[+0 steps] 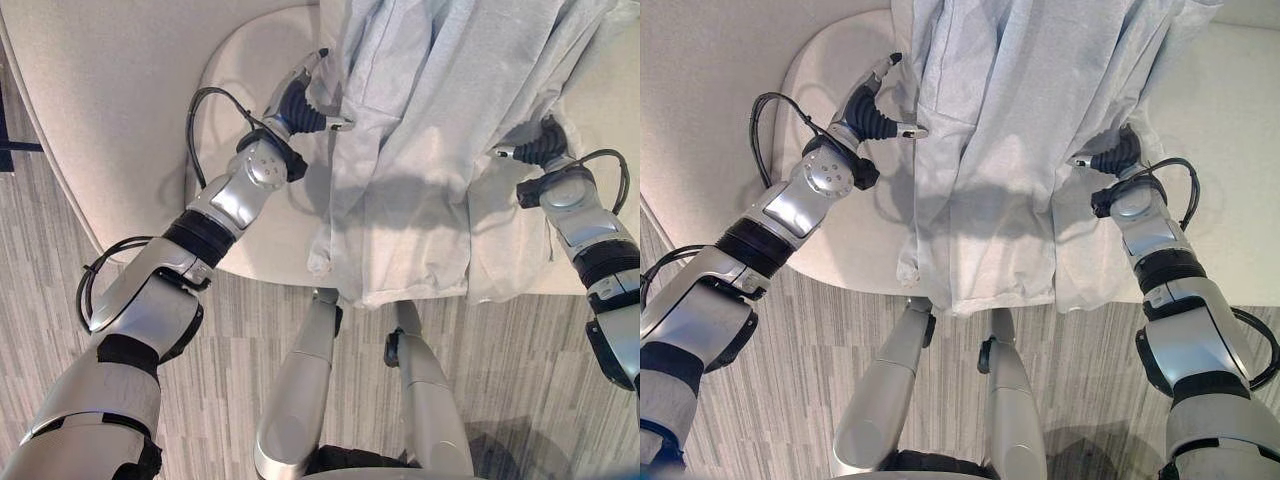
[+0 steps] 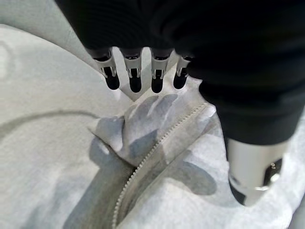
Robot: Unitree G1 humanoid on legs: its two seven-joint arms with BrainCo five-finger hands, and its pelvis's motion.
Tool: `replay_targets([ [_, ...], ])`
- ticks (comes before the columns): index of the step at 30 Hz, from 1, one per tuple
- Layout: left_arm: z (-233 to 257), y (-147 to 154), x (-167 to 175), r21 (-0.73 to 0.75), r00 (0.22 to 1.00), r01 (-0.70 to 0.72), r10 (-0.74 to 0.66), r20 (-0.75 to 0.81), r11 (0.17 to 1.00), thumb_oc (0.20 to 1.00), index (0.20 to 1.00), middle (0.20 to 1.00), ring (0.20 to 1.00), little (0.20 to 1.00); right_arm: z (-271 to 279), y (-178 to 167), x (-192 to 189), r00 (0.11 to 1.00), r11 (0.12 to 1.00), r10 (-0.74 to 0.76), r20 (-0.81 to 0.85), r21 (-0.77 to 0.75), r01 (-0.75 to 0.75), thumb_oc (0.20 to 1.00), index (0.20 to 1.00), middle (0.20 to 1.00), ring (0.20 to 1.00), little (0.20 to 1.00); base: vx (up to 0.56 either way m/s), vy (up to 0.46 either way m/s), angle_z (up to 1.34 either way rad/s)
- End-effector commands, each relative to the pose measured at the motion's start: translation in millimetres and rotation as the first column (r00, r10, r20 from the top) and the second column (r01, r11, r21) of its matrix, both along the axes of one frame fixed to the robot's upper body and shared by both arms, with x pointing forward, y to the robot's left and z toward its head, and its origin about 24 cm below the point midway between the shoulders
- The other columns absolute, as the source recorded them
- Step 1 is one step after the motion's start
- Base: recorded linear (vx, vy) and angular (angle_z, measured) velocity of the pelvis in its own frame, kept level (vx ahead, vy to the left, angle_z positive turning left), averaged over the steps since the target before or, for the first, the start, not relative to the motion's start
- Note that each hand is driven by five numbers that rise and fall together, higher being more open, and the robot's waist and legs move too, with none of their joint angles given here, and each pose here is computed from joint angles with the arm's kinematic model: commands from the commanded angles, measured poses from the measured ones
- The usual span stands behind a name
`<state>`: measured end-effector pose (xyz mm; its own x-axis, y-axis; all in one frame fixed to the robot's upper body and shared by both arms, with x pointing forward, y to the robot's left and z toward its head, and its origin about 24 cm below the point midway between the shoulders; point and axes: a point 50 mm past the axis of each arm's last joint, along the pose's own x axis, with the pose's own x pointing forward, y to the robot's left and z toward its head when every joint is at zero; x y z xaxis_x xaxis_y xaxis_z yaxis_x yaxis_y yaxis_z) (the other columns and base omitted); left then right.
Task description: Hang the clothes on the sofa on the clothes rack.
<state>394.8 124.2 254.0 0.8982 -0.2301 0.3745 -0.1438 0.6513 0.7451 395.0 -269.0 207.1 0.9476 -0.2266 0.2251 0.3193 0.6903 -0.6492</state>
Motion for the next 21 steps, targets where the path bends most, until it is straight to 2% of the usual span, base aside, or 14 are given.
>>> replay_targets([
  [1, 8.5, -13.9, -5.4, -0.011, 0.997, 0.048, -0.048, 0.066, 0.999, 1.0, 1.0, 1.0, 1.0, 1.0, 3.4, -12.5, -7.5, 0.999, 1.0, -0.027, 0.039, -0.005, 0.027, 1.0, 1.0, 1.0, 1.0, 1.0, 0.01, -0.077, 0.0],
  [12, 2.3, -30.2, -35.4, 0.054, 0.976, 0.195, -0.199, 0.092, 0.979, 1.0, 1.0, 1.0, 1.0, 1.0, -19.1, -30.2, -12.5, 0.995, 0.996, -0.085, -0.046, 0.027, 0.086, 1.0, 1.0, 1.0, 1.0, 1.0, 0.01, -0.051, 0.0],
  [18, -15.0, -36.2, -36.9, 0.07, 0.973, 0.229, -0.231, 0.023, 0.971, 1.0, 1.0, 1.0, 1.0, 1.0, -20.7, -30.1, -11.1, 0.994, 0.996, -0.083, -0.066, 0.019, 0.085, 1.0, 1.0, 1.0, 1.0, 1.0, 0.0, -0.012, 0.0],
  [21, -25.0, -33.6, -30.5, 0.076, 0.98, 0.2, -0.2, -0.017, 0.977, 1.0, 1.0, 1.0, 1.0, 1.0, -16.8, -26.7, -9.9, 0.996, 0.997, -0.071, -0.055, 0.008, 0.071, 1.0, 1.0, 1.0, 1.0, 1.0, 0.0, 0.0, 0.0],
])
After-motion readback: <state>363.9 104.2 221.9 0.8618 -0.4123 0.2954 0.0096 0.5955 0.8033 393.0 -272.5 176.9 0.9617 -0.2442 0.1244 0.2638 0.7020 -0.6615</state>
